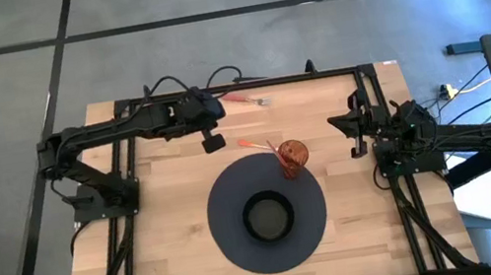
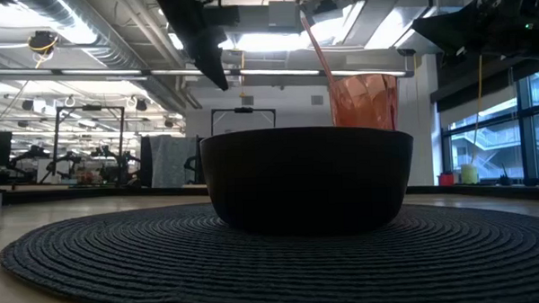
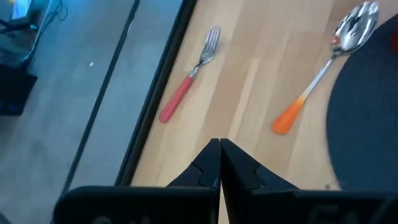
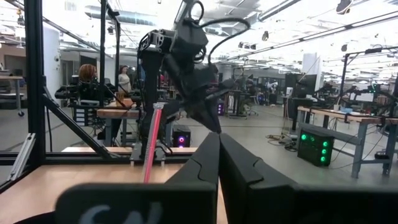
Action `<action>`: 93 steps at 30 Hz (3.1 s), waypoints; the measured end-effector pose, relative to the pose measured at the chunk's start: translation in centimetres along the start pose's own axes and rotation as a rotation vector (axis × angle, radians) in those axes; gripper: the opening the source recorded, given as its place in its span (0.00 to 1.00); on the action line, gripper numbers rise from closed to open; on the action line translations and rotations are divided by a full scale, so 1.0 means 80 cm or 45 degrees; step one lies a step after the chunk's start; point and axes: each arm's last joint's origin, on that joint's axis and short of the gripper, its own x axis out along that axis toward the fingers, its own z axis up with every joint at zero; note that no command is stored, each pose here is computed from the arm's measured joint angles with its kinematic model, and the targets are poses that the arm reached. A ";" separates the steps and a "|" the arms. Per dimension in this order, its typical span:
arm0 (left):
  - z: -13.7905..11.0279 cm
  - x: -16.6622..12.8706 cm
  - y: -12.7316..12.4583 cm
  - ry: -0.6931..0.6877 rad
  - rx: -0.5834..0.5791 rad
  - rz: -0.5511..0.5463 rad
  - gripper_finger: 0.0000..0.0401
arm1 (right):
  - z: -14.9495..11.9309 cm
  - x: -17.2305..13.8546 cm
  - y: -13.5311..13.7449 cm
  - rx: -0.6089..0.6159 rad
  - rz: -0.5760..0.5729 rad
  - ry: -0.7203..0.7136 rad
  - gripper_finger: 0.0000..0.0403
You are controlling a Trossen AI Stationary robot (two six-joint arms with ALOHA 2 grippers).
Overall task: Pick & Place Utensil
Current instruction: Put the pink fork into the black bowl on the blue mat
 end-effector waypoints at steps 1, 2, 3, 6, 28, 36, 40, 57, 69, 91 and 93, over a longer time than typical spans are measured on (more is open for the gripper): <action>0.001 0.005 -0.002 0.010 0.025 0.000 0.00 | 0.000 0.000 0.000 0.000 0.000 0.000 0.01; 0.001 0.011 -0.003 0.023 0.053 0.007 0.00 | 0.000 0.000 0.000 0.000 0.000 0.000 0.01; 0.002 0.019 -0.005 0.027 0.076 0.014 0.00 | 0.000 0.000 0.000 0.000 0.000 -0.001 0.01; 0.009 0.047 -0.005 0.013 0.139 0.024 0.00 | 0.000 0.000 0.000 0.002 0.000 0.000 0.01; 0.046 0.267 0.118 0.060 0.307 -0.372 0.03 | 0.001 0.000 0.000 -0.038 -0.003 -0.009 0.01; 0.051 0.272 0.116 0.052 0.288 -0.494 0.22 | -0.003 0.000 0.000 -0.031 -0.001 0.028 0.01; 0.045 0.272 0.121 0.074 0.282 -0.513 0.32 | -0.004 0.000 0.000 0.017 0.000 0.043 0.01; 0.052 0.264 0.094 0.215 0.498 -0.382 0.37 | -0.009 0.000 0.000 0.088 0.001 0.101 0.01; 0.037 0.312 0.085 0.182 0.632 -0.457 0.38 | -0.006 0.000 0.000 0.028 0.000 0.065 0.01; -0.014 0.337 0.128 0.325 0.429 -0.655 0.25 | -0.007 0.000 0.000 0.002 0.002 0.076 0.01; -0.016 0.335 0.125 0.363 0.403 -0.674 0.23 | -0.007 0.000 0.000 0.003 0.002 0.077 0.01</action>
